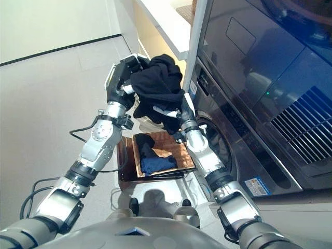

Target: Pick up the clothes and place them into the washing machine

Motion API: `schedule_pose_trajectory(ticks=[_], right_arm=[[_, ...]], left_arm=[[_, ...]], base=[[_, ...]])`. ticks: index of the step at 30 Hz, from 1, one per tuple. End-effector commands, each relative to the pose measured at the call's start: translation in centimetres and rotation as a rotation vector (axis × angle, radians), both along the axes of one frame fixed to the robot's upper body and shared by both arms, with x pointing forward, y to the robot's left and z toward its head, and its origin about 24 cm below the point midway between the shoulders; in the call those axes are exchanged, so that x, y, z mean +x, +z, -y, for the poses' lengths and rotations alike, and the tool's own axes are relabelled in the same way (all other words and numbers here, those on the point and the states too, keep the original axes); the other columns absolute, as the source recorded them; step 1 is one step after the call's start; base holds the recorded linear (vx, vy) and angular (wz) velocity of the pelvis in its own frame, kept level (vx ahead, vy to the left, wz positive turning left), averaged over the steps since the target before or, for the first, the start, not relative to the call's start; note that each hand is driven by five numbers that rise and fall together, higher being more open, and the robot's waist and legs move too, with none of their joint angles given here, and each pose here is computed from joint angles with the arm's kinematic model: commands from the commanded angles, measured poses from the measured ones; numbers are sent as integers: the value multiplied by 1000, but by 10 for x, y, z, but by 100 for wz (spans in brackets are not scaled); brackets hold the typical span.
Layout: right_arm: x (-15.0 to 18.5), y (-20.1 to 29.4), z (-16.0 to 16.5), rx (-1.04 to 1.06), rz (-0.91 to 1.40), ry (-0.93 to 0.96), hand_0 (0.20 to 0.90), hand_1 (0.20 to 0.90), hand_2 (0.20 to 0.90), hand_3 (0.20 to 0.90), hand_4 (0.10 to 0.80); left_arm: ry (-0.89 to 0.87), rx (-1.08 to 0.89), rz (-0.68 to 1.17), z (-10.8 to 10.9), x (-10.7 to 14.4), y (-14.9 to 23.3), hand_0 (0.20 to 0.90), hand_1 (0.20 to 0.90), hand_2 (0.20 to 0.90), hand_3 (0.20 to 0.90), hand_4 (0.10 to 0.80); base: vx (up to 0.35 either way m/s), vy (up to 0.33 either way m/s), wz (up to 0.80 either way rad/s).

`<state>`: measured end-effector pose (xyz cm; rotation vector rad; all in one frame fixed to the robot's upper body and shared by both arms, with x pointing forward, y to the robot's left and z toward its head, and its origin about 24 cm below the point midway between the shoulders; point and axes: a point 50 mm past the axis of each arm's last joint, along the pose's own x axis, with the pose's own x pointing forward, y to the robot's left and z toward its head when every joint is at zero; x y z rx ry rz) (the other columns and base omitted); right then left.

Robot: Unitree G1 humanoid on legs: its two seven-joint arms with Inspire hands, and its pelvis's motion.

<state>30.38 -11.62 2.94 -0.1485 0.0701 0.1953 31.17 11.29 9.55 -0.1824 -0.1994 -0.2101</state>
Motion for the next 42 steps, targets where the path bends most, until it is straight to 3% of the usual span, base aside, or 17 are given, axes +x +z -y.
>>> schedule_pose_trajectory(ticks=[1, 20, 42], right_arm=[[23, 58, 0, 106, 261, -27, 200, 200, 200, 200, 300], [27, 70, 29, 67, 324, -135, 200, 200, 200, 200, 300], [27, 80, 50, 47, 366, -177, 200, 200, 200, 200, 300]], left_arm=[[-12, -41, 286, 9, 13, 64, 900, 900, 900, 900, 800], [176, 9, 148, -36, 14, 26, 900, 900, 900, 900, 800], [116, 140, -2, -58, 2, -15, 900, 900, 900, 900, 800]], base=[[0, 0, 0], [0, 0, 0], [0, 0, 0]])
